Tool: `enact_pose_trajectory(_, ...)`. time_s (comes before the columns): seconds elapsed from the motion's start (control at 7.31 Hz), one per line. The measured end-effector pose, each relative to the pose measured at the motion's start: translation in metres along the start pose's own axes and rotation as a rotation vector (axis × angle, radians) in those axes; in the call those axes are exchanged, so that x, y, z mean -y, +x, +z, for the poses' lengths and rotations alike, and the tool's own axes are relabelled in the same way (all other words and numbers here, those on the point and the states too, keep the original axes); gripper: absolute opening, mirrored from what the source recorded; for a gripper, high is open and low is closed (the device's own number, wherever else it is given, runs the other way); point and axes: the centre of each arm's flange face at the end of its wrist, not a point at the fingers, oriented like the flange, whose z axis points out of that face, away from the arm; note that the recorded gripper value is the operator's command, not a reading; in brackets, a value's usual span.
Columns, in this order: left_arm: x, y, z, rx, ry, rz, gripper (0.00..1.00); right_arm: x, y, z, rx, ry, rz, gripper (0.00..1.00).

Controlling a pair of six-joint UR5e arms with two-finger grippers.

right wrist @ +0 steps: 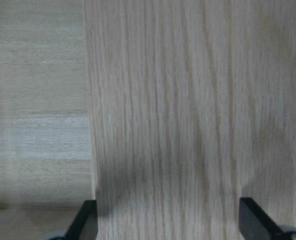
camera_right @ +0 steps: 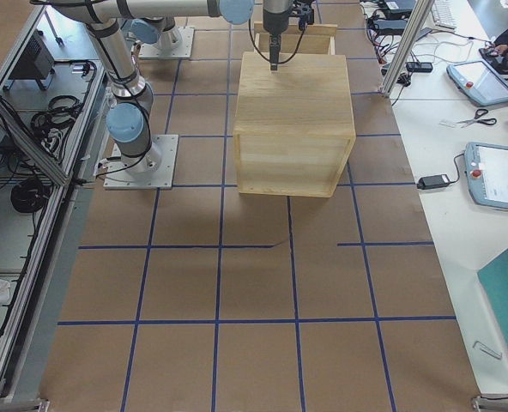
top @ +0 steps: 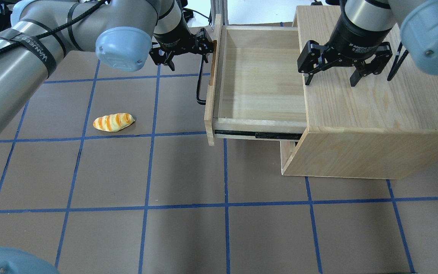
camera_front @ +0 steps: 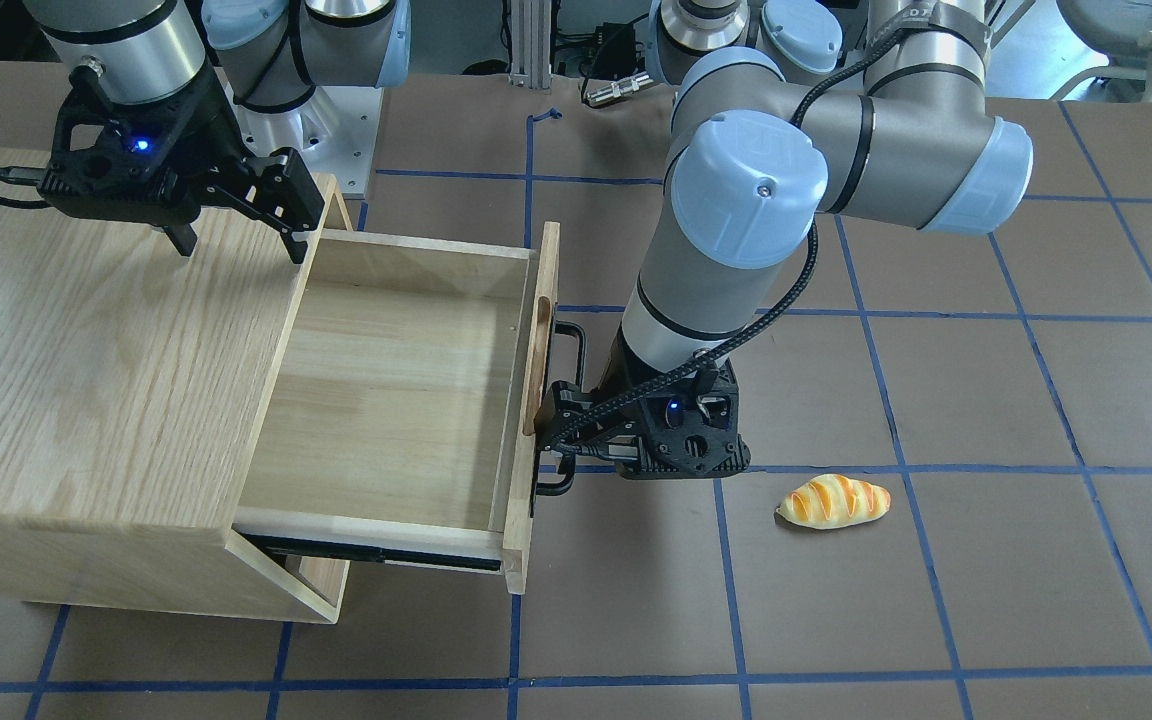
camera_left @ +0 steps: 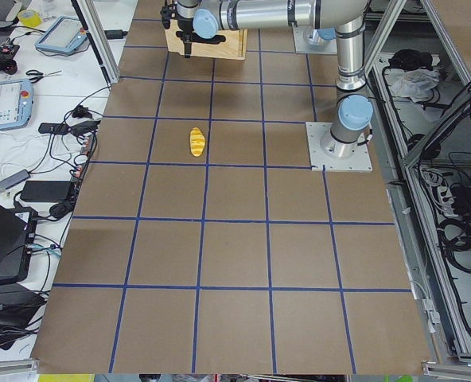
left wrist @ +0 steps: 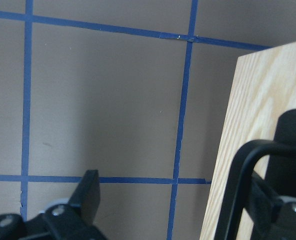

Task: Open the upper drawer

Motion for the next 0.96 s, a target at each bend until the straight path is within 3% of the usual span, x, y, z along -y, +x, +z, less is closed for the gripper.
enact_pose_trajectory(0.96,-0.004,-0.003,-0.032,0.004,-0.007,-0.023,1.00,0.000,0.000,0.000,0.001,0.000,0.000,1.00)
